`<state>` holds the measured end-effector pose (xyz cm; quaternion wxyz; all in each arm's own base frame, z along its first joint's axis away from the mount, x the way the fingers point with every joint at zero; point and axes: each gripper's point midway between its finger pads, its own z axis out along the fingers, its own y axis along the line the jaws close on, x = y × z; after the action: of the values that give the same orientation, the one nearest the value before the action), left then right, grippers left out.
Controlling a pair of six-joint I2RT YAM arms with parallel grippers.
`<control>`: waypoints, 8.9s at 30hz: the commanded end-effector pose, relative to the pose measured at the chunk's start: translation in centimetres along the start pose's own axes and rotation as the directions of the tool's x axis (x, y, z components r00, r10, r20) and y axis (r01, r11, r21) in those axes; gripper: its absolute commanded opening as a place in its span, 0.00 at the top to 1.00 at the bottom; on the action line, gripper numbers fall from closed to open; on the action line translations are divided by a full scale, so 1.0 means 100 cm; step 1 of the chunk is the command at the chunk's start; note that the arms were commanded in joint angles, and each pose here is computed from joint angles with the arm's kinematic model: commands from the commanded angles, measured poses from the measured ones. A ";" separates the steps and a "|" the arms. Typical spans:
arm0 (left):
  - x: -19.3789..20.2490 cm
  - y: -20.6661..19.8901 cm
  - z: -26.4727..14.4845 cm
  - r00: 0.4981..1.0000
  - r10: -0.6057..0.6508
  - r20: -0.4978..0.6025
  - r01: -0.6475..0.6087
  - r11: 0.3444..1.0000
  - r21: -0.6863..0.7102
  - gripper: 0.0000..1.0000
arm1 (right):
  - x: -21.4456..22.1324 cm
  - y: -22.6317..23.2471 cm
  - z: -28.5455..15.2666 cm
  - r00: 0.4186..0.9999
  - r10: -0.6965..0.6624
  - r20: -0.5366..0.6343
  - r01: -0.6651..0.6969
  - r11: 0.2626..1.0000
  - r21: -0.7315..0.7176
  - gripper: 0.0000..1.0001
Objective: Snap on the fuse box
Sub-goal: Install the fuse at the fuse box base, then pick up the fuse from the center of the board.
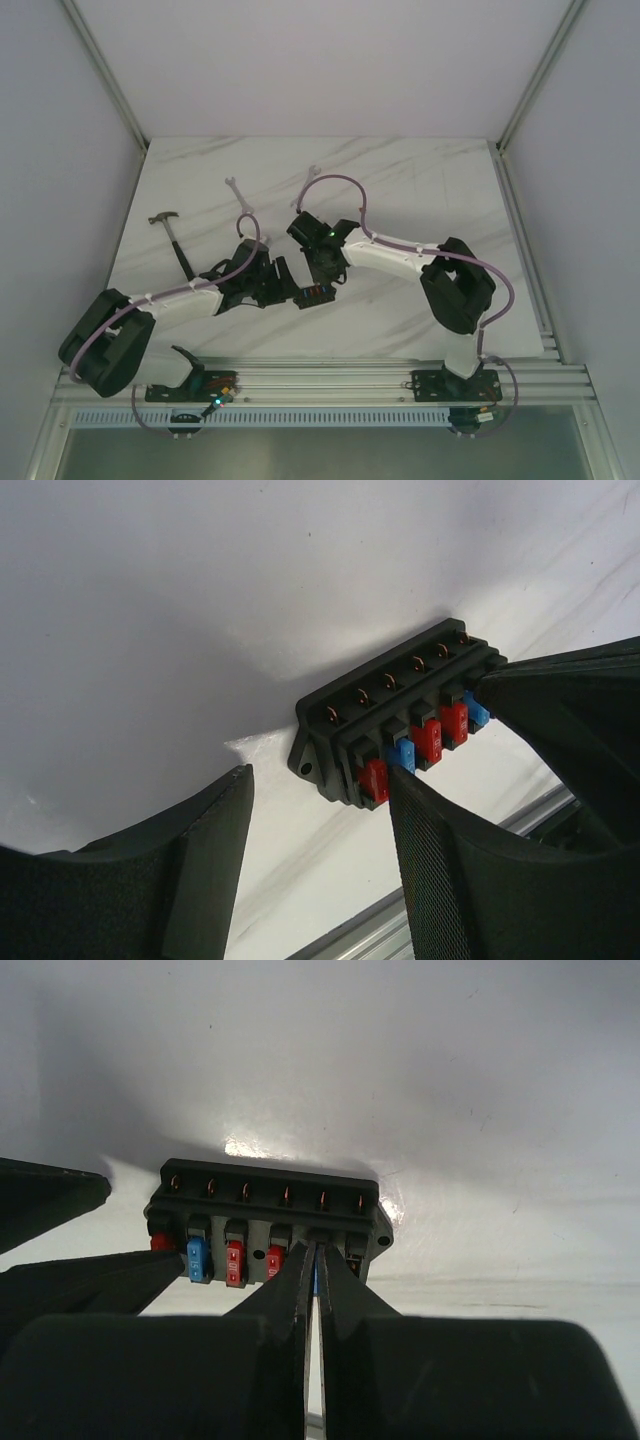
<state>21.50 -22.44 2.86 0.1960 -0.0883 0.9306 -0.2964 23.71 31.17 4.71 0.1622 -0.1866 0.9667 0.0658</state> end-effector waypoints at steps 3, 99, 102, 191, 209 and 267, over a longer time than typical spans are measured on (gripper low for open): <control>0.002 0.003 0.004 1.000 0.010 -0.024 -0.010 1.000 -0.015 0.35 | 0.078 -0.034 0.049 0.958 -0.018 -0.287 0.063 0.987 0.151 1.00; -0.075 0.021 -0.032 0.971 -0.022 0.239 0.036 0.998 -0.053 0.00 | -0.131 -0.217 0.104 0.969 0.161 0.189 -0.195 0.964 0.180 0.71; -0.076 0.018 -0.034 0.970 -0.025 0.241 0.037 0.998 -0.044 0.00 | -0.129 -0.215 0.100 0.968 0.160 0.192 -0.196 0.962 0.189 0.72; -0.093 -0.091 -0.047 0.877 0.126 0.463 -0.260 0.936 0.238 0.07 | -0.036 -0.098 -0.003 0.940 0.263 0.217 -0.281 0.958 0.055 0.77; -0.077 -0.124 -0.026 0.791 0.230 0.567 -0.408 0.889 0.208 0.45 | -0.074 -0.035 -0.083 0.779 0.458 0.428 -0.340 0.882 -0.325 0.78; -0.077 -0.141 -0.046 0.673 0.413 0.614 -0.618 0.770 0.160 1.00 | -0.064 -0.053 -0.153 0.677 0.076 0.732 0.128 0.967 -0.219 0.29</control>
<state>27.49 -29.41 14.90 0.5216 0.0871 0.7710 -0.3549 27.38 26.72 20.88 0.4693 -0.0597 0.8288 0.2986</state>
